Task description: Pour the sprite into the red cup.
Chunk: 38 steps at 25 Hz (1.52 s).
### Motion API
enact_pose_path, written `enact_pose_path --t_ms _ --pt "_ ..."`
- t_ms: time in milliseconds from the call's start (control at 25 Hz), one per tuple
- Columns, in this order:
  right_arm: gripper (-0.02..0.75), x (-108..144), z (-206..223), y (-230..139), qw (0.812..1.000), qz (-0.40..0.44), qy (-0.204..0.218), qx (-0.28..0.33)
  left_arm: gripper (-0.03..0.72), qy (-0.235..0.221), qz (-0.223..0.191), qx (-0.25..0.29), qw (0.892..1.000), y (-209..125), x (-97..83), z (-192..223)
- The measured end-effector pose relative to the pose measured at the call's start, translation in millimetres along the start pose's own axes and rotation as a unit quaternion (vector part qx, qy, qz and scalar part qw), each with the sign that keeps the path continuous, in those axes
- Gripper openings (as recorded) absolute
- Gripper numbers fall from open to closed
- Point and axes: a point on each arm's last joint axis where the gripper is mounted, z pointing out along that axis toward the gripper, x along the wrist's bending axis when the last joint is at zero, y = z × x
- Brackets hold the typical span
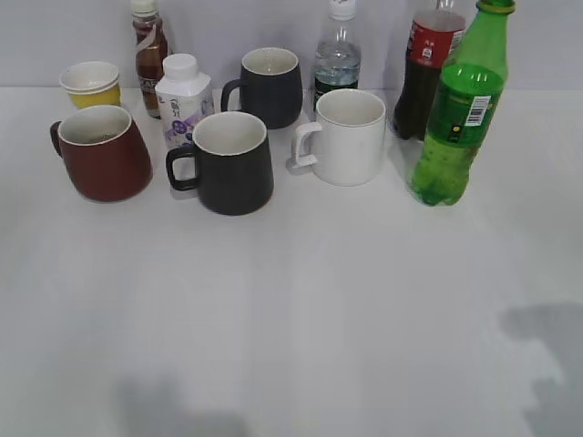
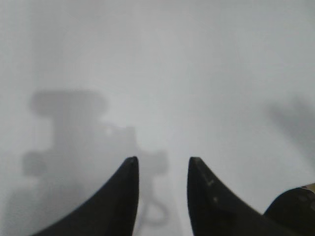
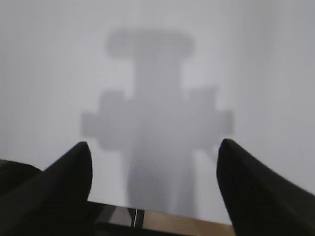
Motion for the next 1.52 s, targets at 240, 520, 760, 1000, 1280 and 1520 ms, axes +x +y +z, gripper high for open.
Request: enact_pose_path --t_ms 240,520,760,1000,1280,1520 --pt "0.588 -8 -46 -46 0.988 -0.003 -0.006 -0.154 0.263 -0.008 0.010 -0.015 1.000 -16 -1.3 13" --pt "0.588 -13 -69 -85 0.954 -0.001 0.002 -0.299 0.262 -0.020 0.010 -0.047 0.999 -25 -3.6 -4" --pt "0.588 -12 -65 -85 0.953 -0.012 0.002 -0.302 0.260 -0.008 0.016 -0.079 0.997 -28 -1.3 -4" --pt "0.588 -12 -65 -84 0.953 -0.014 0.002 -0.304 0.249 -0.006 0.017 -0.081 0.997 -28 -1.0 -4" --pt "0.588 -12 -65 -84 0.952 -0.015 0.002 -0.305 0.246 -0.005 0.017 -0.081 0.997 -28 -0.9 -4" --pt "0.588 -12 -66 -84 0.952 -0.015 0.002 -0.307 0.246 -0.005 0.017 -0.081 0.997 -28 -0.9 -4"
